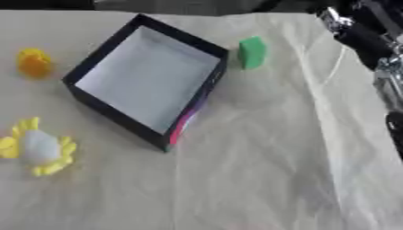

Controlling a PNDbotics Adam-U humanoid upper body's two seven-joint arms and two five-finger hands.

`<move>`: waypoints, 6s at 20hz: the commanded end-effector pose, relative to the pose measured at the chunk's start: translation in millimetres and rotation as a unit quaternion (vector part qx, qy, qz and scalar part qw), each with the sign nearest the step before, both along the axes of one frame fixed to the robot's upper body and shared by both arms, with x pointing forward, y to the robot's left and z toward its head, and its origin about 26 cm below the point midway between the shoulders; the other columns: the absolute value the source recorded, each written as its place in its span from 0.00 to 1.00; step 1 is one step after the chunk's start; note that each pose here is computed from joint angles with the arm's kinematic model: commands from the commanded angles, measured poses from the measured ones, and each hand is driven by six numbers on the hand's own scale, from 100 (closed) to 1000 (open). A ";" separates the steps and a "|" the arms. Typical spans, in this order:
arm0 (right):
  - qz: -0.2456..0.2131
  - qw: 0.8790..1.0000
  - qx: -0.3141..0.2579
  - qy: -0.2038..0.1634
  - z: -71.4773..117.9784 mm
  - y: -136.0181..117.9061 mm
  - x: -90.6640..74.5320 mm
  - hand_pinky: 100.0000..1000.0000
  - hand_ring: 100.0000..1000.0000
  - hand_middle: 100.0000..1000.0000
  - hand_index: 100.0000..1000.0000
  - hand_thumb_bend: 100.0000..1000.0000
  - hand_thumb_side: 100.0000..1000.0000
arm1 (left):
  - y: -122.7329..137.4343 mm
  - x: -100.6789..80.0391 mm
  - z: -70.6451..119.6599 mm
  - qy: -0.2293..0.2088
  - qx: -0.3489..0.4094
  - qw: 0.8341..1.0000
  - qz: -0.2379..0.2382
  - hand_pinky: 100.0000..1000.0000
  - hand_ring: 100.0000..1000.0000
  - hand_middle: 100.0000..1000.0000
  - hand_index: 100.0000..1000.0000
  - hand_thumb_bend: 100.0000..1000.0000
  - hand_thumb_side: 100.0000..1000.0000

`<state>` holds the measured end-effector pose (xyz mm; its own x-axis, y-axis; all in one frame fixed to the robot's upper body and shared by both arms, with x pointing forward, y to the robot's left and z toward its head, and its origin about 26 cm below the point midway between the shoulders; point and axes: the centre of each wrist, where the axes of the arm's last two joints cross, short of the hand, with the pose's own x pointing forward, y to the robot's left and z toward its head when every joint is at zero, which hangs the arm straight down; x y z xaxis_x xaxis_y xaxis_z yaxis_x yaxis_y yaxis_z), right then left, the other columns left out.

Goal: Pick up objects on the table and place them in the box.

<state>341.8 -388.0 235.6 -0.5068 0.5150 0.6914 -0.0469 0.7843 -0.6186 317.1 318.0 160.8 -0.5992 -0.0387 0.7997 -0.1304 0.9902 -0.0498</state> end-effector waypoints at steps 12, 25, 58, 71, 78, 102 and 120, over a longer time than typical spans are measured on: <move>-0.002 0.929 -0.370 0.002 49.9 -44.6 55.3 0.95 0.87 0.86 0.91 0.00 0.11 | 5.0 -0.8 3.8 0.002 0.023 1.000 -0.006 0.83 0.80 0.72 0.79 0.00 0.64; 0.090 0.889 -0.447 0.027 53.8 -21.1 79.8 0.98 0.86 0.81 0.88 0.00 0.34 | 3.8 -0.3 2.3 0.006 0.023 1.000 -0.010 0.83 0.81 0.72 0.79 0.00 0.64; 0.074 0.829 -0.553 0.018 34.6 14.0 103.1 1.00 0.91 0.86 0.97 0.36 0.70 | -1.3 2.6 5.4 0.006 0.023 1.000 -0.020 0.83 0.81 0.72 0.79 0.00 0.64; 0.073 0.822 -0.564 0.014 37.8 10.5 103.5 1.00 0.91 0.87 0.96 0.39 0.71 | -2.7 3.4 7.9 0.003 0.025 0.999 -0.021 0.83 0.81 0.71 0.78 0.00 0.65; 0.063 0.820 -0.568 0.019 35.9 3.3 103.0 1.00 0.91 0.87 0.96 0.39 0.71 | -2.4 3.6 9.6 0.001 0.028 0.999 -0.021 0.83 0.81 0.71 0.78 0.00 0.65; 0.018 0.818 -0.574 0.040 23.7 -16.5 106.9 1.00 0.91 0.87 0.95 0.39 0.71 | -3.7 5.4 17.7 -0.012 0.033 0.999 -0.022 0.83 0.81 0.72 0.78 0.00 0.65; -0.015 0.844 -0.534 0.053 13.5 -25.5 110.7 0.90 0.77 0.69 0.85 0.16 0.56 | -5.6 6.4 16.0 -0.008 0.037 0.999 -0.028 0.83 0.81 0.70 0.77 0.00 0.66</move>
